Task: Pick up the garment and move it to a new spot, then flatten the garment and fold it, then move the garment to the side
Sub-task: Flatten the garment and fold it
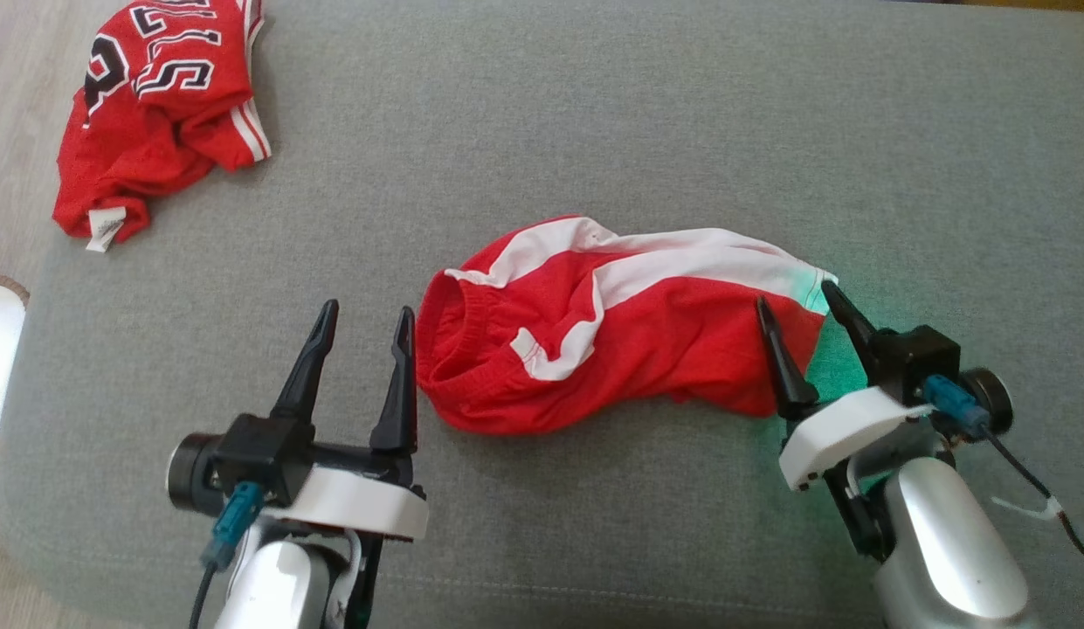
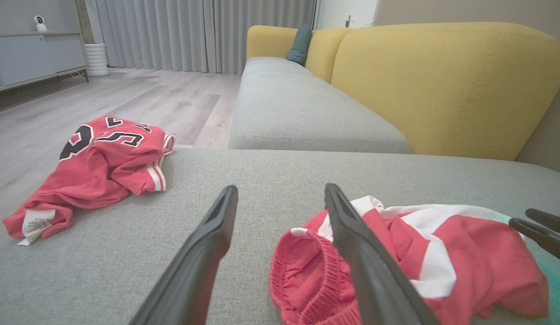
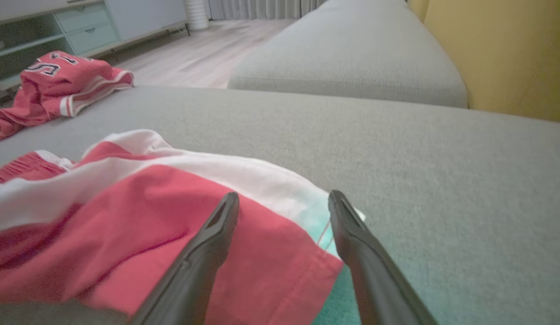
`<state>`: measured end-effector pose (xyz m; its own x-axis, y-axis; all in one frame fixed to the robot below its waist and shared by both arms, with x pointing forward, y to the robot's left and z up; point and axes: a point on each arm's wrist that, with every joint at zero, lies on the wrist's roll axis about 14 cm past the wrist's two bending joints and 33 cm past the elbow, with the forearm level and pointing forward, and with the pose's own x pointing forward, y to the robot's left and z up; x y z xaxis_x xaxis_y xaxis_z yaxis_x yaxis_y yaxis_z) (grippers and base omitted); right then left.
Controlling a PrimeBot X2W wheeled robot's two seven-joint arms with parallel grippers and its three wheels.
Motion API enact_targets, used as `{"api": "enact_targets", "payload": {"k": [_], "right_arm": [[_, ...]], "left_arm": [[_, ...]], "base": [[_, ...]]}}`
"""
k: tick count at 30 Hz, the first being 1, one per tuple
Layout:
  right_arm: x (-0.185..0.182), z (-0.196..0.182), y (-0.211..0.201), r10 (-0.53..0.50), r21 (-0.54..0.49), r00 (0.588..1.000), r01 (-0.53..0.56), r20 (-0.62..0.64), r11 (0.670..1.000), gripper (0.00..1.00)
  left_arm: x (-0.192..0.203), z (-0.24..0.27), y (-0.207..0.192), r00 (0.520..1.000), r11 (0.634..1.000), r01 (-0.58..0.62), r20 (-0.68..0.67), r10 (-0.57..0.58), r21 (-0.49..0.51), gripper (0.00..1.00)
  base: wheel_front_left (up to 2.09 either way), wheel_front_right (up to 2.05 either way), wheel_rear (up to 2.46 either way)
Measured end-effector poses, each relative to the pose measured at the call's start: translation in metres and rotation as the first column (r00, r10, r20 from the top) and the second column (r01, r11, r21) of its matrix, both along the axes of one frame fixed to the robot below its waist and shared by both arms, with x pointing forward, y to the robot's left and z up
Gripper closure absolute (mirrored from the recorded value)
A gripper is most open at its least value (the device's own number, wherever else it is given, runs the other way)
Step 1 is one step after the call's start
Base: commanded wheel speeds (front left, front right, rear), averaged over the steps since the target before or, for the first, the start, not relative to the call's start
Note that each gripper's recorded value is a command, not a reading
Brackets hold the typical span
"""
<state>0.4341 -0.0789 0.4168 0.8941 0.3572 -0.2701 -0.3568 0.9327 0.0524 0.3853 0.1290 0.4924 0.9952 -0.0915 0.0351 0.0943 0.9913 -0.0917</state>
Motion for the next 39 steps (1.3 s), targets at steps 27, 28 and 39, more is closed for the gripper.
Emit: {"api": "enact_targets", "payload": {"k": [27,28,39], "right_arm": [[-0.005,-0.029,-0.032,-0.117,0.016,0.987,0.119,-0.107,0.993,1.0],[-0.003,-0.025,-0.039,-0.134,0.006,0.987,0.136,-0.092,0.991,1.0],[-0.027,-0.021,-0.113,-0.32,-0.098,0.946,0.314,-0.05,0.944,1.0]], "left_arm": [[0.002,-0.001,-0.004,1.0,1.0,0.011,0.0,-0.011,0.0,0.0],[0.003,0.0,-0.005,1.0,1.0,0.017,0.003,-0.017,0.0,0.0],[0.007,0.005,-0.029,0.995,0.995,0.095,0.021,-0.095,-0.01,0.0]], "base": [[0.0,0.0,0.0],[0.0,0.0,0.0],[0.0,0.0,0.0]]}}
